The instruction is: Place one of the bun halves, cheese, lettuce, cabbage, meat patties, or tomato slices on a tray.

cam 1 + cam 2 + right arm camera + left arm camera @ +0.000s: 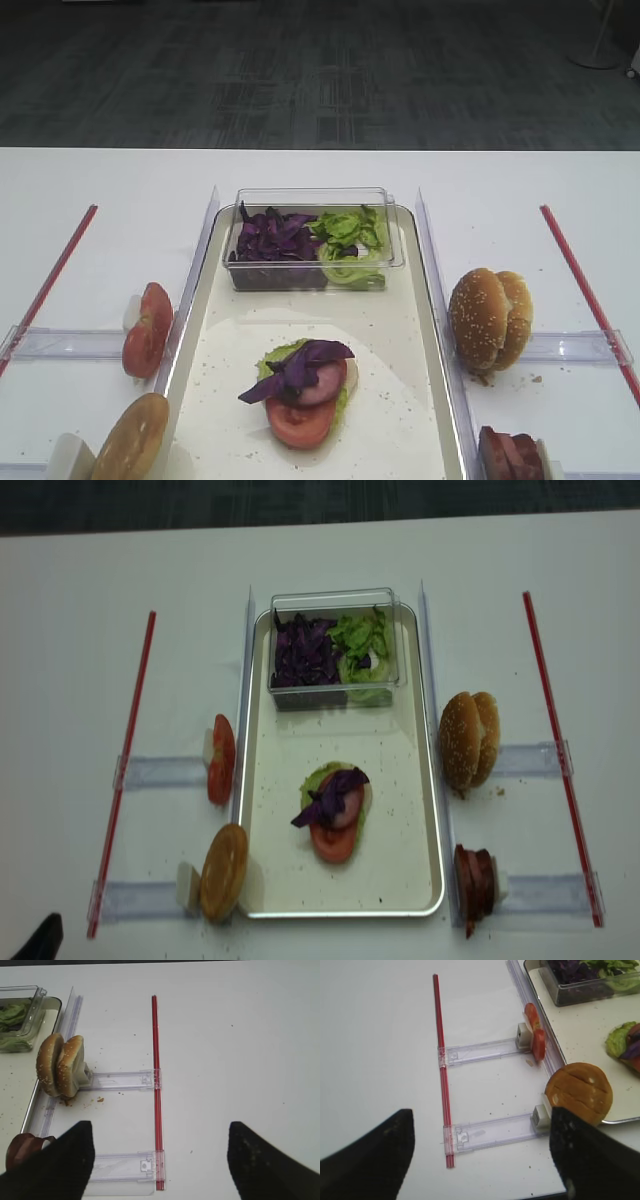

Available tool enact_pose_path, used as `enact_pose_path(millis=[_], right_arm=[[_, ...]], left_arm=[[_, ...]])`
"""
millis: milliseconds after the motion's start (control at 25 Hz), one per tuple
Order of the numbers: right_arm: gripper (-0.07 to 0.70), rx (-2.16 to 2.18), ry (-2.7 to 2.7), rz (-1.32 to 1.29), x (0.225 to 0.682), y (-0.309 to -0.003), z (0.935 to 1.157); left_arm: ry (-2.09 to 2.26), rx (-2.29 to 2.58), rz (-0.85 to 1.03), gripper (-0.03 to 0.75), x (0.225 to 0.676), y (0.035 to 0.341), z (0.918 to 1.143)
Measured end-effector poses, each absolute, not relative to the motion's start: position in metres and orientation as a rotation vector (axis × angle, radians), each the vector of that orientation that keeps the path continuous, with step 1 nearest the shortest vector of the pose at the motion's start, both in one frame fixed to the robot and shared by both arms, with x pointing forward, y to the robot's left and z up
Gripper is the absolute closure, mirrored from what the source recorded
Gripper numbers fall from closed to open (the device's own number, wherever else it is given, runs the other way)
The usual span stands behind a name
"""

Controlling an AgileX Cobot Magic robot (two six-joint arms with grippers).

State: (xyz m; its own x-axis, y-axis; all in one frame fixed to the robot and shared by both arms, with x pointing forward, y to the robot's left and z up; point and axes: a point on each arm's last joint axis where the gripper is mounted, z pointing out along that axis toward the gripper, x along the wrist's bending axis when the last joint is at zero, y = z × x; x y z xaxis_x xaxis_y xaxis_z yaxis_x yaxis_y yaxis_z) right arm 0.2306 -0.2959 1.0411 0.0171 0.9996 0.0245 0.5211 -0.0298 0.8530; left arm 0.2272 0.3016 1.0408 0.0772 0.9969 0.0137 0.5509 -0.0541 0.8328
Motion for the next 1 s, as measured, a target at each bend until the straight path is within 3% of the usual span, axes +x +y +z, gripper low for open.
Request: enact_pose_path(millis=[1000], right_arm=[[0.061, 1.629, 1.579, 0.912, 0.2306, -0.2959, 1.0411]], left_arm=[[1.570, 1.668, 0.841, 0.202, 0.2270, 0.3021, 1.0404]])
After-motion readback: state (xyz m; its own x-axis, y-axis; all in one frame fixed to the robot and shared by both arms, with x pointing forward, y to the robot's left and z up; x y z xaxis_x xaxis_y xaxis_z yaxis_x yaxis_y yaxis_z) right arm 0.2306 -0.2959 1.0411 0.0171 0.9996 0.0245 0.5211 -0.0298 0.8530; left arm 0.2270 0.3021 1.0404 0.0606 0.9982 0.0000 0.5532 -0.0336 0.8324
